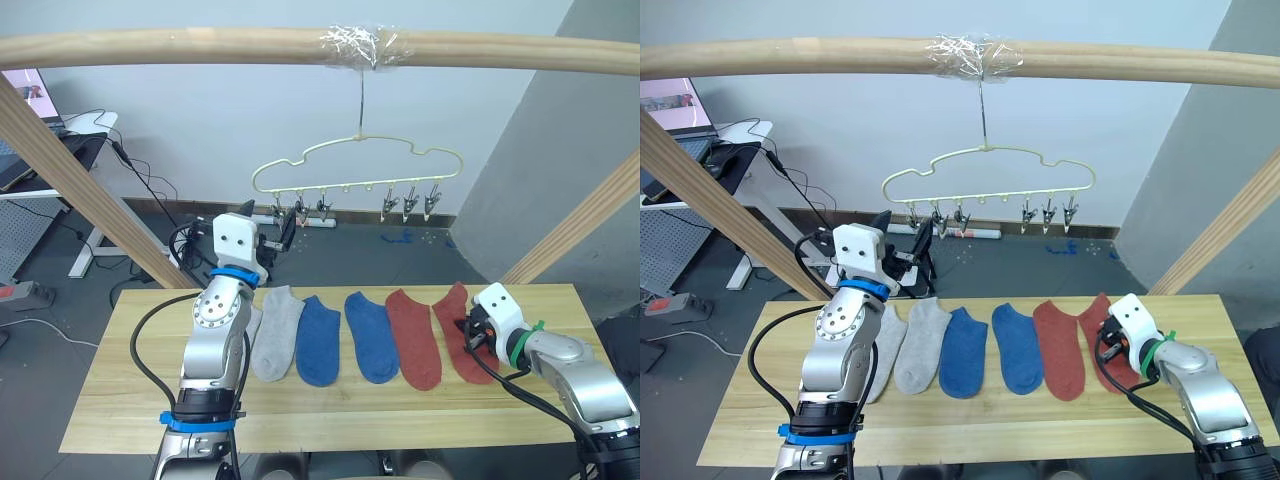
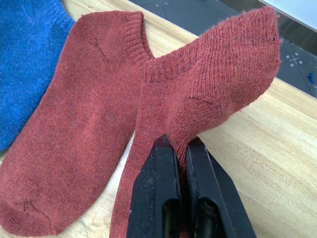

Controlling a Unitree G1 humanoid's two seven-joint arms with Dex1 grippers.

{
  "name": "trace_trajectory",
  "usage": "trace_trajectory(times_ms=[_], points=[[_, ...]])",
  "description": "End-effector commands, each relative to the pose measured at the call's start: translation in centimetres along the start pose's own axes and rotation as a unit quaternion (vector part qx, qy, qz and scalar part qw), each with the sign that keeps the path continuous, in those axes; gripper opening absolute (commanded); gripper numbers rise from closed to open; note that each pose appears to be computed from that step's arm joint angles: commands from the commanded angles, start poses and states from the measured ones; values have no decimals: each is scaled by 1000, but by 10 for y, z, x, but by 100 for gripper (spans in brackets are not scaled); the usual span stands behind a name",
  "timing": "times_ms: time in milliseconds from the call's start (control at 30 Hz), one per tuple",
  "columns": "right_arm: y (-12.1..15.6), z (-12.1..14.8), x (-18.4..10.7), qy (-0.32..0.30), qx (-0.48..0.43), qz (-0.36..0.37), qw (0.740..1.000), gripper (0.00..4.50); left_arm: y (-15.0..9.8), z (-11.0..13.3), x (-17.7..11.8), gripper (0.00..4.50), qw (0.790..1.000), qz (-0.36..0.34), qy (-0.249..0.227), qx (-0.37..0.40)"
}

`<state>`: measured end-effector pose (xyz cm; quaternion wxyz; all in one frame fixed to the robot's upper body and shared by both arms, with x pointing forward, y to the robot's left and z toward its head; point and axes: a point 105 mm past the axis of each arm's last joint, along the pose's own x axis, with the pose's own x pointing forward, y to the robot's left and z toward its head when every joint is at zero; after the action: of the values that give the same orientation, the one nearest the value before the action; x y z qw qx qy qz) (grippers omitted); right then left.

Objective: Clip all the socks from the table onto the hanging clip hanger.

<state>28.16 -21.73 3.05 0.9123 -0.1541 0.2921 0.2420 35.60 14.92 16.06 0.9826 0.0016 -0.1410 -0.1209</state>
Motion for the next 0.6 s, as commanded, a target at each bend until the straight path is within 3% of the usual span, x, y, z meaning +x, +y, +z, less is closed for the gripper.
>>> trace_trajectory(times_ms=[33, 200, 600], points=[[-5, 12, -8, -23, -9, -10, 1000, 0, 0, 14, 3, 403, 1000, -2, -27, 9], [-4, 13, -8, -24, -9, -10, 1000, 0, -2, 15, 2, 403, 1000, -6, -30, 7], [-2, 13, -8, -25, -8, -8, 1000, 0, -7, 16, 3, 70, 999, -17, -36, -3]])
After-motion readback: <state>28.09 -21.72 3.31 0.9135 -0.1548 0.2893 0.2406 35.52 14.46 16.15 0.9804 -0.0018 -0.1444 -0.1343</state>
